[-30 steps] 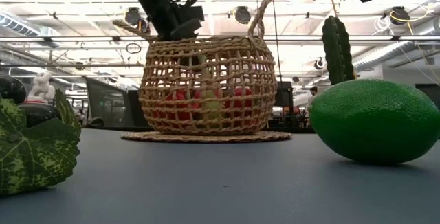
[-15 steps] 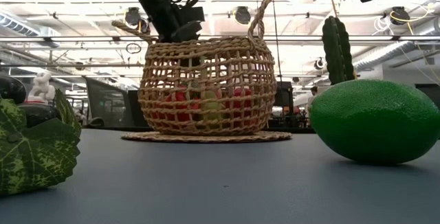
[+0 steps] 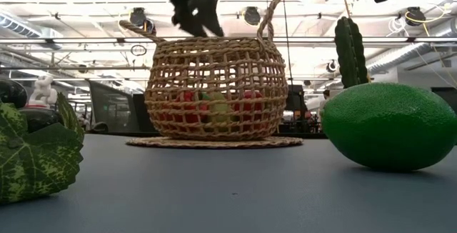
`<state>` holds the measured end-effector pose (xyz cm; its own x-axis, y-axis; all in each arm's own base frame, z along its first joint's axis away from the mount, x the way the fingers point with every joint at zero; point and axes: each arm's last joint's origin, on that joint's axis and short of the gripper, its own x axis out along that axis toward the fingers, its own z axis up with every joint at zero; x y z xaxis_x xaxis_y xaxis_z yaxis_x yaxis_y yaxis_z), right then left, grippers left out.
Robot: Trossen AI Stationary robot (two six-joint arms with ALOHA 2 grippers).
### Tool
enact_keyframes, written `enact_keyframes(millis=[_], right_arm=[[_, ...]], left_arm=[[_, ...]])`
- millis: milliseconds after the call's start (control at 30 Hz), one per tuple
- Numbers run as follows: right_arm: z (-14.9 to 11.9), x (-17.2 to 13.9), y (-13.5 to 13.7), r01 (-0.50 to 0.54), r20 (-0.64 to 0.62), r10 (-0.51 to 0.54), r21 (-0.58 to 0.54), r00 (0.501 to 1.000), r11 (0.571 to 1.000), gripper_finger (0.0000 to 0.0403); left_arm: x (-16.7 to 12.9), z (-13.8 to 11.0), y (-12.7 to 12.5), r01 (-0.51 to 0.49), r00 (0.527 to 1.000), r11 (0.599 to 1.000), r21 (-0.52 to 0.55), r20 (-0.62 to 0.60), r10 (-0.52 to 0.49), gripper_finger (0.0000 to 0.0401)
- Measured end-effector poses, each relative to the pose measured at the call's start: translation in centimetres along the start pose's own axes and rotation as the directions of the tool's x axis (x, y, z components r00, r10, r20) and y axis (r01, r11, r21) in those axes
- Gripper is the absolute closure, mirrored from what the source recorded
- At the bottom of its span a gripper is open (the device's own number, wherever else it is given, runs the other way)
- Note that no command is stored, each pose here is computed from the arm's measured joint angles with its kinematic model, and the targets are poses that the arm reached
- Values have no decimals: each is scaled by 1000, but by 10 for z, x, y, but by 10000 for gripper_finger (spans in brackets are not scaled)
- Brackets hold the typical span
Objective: Build produce basket
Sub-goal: Put the lime into the basket
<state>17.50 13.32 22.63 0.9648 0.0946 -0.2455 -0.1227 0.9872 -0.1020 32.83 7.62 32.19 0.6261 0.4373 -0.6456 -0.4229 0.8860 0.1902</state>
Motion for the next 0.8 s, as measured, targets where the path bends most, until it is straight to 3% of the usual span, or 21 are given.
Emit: enact_keyframes(millis=[200, 433, 800], right_arm=[[0, 0, 0, 0, 0, 0, 55, 1000, 998, 44], [0, 0, 0, -5, 0, 6, 125, 1000, 992, 44], [-8, 4, 5, -48, -54, 59, 187, 997, 981, 29]], left_arm=[[-29, 21, -7, 37, 999, 999, -39, 40, -35, 9], [-65, 21, -22, 47, 996, 994, -103, 83, -38, 9], [-99, -23, -74, -8, 988, 996, -87, 154, 22, 9]])
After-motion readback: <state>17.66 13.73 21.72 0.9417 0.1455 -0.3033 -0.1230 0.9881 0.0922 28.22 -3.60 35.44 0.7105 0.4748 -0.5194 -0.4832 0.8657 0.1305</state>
